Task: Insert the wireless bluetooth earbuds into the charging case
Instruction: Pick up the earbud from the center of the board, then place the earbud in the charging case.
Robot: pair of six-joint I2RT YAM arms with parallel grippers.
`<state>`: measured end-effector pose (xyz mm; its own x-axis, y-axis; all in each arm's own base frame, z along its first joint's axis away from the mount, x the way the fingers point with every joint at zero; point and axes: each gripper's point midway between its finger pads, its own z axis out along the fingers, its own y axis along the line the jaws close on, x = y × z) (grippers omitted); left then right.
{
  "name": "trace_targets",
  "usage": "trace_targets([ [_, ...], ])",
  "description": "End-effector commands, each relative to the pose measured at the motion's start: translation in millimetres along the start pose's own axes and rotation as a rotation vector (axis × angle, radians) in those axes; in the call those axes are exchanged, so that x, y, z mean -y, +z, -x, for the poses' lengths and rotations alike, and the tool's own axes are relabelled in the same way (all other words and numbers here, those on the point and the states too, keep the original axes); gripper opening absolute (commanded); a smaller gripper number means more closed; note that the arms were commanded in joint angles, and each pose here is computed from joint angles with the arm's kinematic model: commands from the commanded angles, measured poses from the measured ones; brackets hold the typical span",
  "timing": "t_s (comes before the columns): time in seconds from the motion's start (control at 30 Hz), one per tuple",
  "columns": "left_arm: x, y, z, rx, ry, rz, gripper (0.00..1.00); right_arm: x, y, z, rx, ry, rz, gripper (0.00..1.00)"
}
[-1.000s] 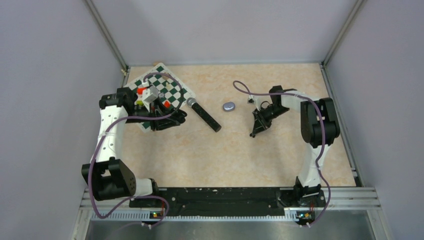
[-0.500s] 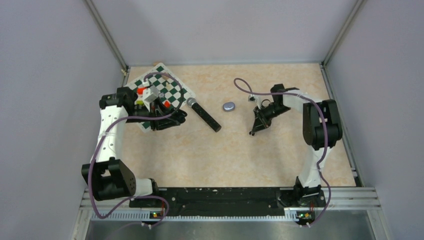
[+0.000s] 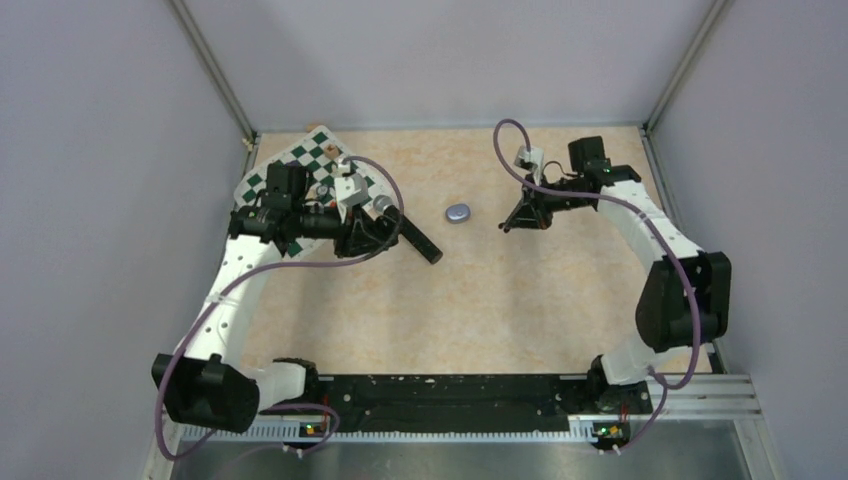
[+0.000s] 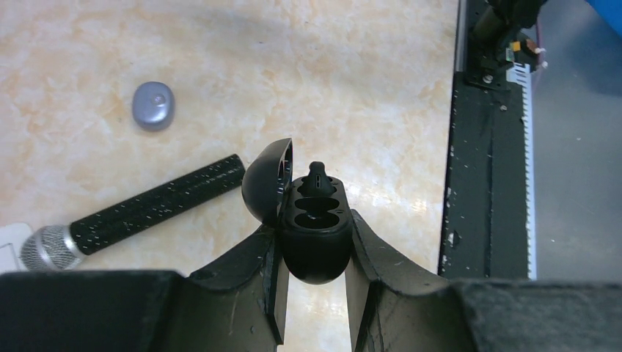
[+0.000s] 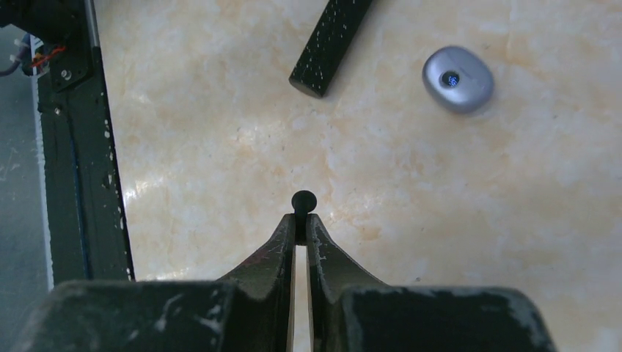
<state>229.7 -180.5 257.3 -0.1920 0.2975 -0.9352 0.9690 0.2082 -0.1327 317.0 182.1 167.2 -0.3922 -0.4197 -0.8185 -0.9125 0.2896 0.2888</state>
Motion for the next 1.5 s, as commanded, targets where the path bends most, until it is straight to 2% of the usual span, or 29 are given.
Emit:
trace_targets([
  [0.0, -29, 4, 34, 0.014, 0.061, 0.049, 0.0, -20, -32, 73, 0.187, -0.163, -0.056, 0.04],
  [0.2, -25, 23, 71, 0.02, 0.162, -0.01, 0.0, -55, -69, 150, 0.385, -0.303, -0.065, 0.04],
  [0.3, -15, 41, 83, 0.078, 0.19, -0.078, 0.0, -80, -86, 178, 0.489, -0.361, -0.044, 0.05],
  [0.37, -9, 54, 89, 0.124, 0.158, -0.107, 0.0, -97, -95, 190, 0.564, -0.377, -0.023, 0.05],
  [0.53, 13, 80, 88, 0.148, 0.057, -0.244, 0.0, -130, -91, 179, 0.622, -0.429, 0.024, 0.05],
  [0.73, 29, 99, 76, 0.123, 0.035, -0.312, 0.0, -163, -75, 156, 0.63, -0.515, 0.104, 0.05],
  [0.97, 39, 108, 67, 0.093, 0.038, -0.36, 0.0, -167, -52, 149, 0.623, -0.488, 0.168, 0.05],
  [1.47, 49, 114, 65, 0.071, 0.049, -0.392, 0.0, -180, -37, 142, 0.626, -0.472, 0.246, 0.05],
])
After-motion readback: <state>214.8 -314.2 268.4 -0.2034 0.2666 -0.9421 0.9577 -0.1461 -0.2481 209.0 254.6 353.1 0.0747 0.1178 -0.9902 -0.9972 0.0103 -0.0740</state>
